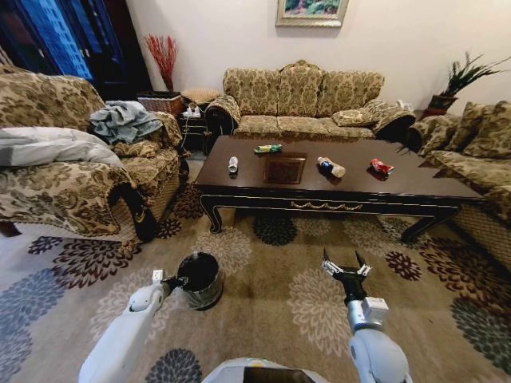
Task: Move to the front of the table and place the trash on the table into the trash bin.
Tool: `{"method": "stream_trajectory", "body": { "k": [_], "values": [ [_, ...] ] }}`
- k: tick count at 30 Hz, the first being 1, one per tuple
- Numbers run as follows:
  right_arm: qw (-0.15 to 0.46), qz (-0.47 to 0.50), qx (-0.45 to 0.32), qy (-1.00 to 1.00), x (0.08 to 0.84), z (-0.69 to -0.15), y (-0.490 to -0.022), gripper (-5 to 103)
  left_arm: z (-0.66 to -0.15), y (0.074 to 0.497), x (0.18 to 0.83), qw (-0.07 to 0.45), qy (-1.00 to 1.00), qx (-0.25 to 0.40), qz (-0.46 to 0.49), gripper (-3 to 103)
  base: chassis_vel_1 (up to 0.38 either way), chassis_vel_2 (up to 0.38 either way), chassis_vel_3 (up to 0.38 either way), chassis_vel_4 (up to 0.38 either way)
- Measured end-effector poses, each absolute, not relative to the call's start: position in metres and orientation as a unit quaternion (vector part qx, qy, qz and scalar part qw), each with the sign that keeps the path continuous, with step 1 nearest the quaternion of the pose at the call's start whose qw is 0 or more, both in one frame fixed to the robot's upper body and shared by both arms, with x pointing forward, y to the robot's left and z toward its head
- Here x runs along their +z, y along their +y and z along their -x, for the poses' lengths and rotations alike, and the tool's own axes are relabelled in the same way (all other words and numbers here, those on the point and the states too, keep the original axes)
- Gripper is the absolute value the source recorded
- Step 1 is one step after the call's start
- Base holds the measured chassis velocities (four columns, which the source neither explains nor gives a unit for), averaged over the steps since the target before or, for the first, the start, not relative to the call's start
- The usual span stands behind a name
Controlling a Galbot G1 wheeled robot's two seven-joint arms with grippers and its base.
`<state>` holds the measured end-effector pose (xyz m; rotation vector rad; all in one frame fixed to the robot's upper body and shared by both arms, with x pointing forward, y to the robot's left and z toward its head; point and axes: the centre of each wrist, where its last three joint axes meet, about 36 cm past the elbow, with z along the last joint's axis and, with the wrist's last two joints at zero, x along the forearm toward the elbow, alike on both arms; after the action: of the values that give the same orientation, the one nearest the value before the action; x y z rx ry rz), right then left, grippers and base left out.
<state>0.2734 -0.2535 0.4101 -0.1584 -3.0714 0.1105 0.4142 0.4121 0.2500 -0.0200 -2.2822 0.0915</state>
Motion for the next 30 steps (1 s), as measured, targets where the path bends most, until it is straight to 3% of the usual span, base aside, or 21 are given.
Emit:
{"method": "stream_trajectory", "body": {
  "k": [1, 2, 4, 7, 11, 25, 30],
  "values": [
    [0.032, 0.052, 0.036, -0.998, 0.410, -0.274, -0.253, 100, -0.415, 0.412, 0.250, 0.415, -0.909, 0.036, 0.008, 39, 0.000, 0.000, 0.000, 0.000],
    [0.031, 0.052, 0.036, -0.998, 0.411, -0.274, -0.253, 100, -0.416, 0.412, 0.250, 0.414, -0.910, 0.036, 0.006, 28, 0.000, 0.000, 0.000, 0.000],
    [0.030, 0.053, 0.035, -0.998, 0.411, -0.274, -0.253, 100, -0.416, 0.412, 0.250, 0.413, -0.910, 0.037, 0.004, 28, 0.000, 0.000, 0.000, 0.000],
    [0.029, 0.057, 0.034, -0.997, 0.410, -0.276, -0.253, 100, -0.416, 0.410, 0.249, 0.406, -0.913, 0.040, 0.003, 12, 0.000, 0.000, 0.000, 0.000],
    [0.029, 0.062, 0.034, -0.997, 0.410, -0.277, -0.252, 100, -0.411, 0.405, 0.247, 0.403, -0.914, 0.044, 0.005, 2, 0.000, 0.000, 0.000, 0.000],
    [0.031, 0.067, 0.032, -0.997, 0.412, -0.280, -0.252, 100, -0.395, 0.400, 0.279, 0.386, -0.922, 0.003, -0.024, 1, 0.000, 0.000, 0.000, 0.000],
    [0.029, 0.071, 0.027, -0.997, 0.417, -0.286, -0.252, 100, -0.388, 0.398, 0.331, 0.341, -0.936, -0.016, -0.088, 1, 0.000, 0.000, 0.000, 0.000]
  ]
}}
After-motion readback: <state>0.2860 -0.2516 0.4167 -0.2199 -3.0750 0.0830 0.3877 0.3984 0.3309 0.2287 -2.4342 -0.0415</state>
